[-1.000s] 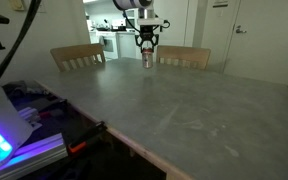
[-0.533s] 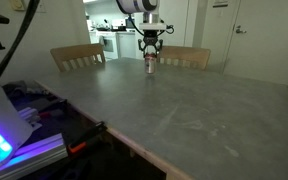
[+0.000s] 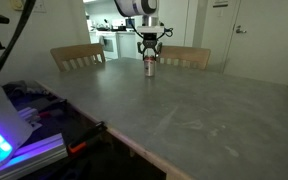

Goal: Move the can to the right

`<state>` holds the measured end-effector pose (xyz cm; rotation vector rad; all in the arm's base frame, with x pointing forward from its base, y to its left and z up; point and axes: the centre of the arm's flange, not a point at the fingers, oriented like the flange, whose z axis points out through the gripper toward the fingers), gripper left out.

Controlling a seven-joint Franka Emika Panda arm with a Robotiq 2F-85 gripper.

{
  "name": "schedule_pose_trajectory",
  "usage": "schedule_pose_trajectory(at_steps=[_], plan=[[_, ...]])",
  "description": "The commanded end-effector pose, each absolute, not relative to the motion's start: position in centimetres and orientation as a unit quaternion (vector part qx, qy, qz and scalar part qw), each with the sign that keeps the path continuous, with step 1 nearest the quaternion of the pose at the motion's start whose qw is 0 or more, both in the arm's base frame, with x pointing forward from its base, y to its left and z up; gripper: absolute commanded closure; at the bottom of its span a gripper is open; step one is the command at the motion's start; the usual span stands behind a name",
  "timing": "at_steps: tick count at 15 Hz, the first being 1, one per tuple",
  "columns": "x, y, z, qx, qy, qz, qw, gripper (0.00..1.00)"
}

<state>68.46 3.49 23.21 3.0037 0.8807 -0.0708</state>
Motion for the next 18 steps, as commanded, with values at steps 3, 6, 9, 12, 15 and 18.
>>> schedule_pose_trajectory(at_steps=[3,6,9,12,15,18], plan=[[66.1,3.1,24.0,0.963,0.270,-0.019,-0.001,0.02],[65.5,2.8,28.4,0.960,0.279,-0.012,0.008,0.00],[64.8,2.8,34.5,0.955,0.298,-0.004,0.004,0.00],[63.5,3.5,39.4,0.945,0.327,-0.015,-0.007,0.00],[61.6,4.9,42.1,0.933,0.357,-0.041,-0.029,0.00],[59.4,7.1,42.4,0.903,0.422,-0.027,-0.072,0.00]])
